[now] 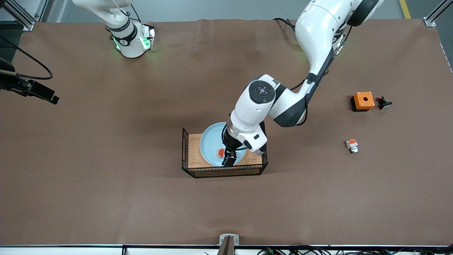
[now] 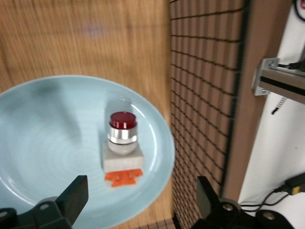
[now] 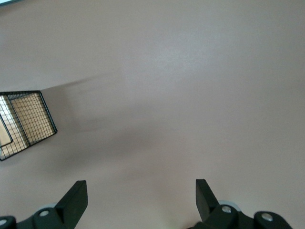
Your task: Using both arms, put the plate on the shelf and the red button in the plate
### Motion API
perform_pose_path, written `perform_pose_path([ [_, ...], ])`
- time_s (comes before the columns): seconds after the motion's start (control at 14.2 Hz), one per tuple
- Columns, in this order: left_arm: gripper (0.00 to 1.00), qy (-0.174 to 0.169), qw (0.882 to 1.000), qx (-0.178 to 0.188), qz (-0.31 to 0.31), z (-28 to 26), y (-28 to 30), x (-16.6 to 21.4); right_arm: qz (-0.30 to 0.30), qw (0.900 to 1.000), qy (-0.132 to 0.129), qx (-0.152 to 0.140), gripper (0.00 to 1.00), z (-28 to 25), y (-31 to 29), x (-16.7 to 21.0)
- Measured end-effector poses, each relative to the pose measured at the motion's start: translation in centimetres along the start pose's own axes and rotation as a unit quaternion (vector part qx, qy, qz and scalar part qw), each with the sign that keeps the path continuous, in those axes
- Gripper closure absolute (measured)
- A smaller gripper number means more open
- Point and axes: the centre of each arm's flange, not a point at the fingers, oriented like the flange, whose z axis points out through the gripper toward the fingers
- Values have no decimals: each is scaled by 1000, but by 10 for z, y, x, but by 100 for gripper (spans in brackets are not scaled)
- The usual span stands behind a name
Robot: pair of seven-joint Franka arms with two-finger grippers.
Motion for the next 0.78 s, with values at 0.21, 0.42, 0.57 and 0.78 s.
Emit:
perform_pose_path([
  [0.21,0,1,1000,-10,-8,-36,17,7,-23,1000,-1,-2,0,0,6,-1],
  [0.42,0,8,1000,-19,-8,-86,39,27,-32,999,1,-2,0,4,14,-5],
  [0.57,0,20,999,-15,25,-117,52,46,-47,999,6,-1,0,6,25,-9],
  [0.78,0,44,991,11,124,-151,61,83,-67,998,16,1,0,9,53,-15],
])
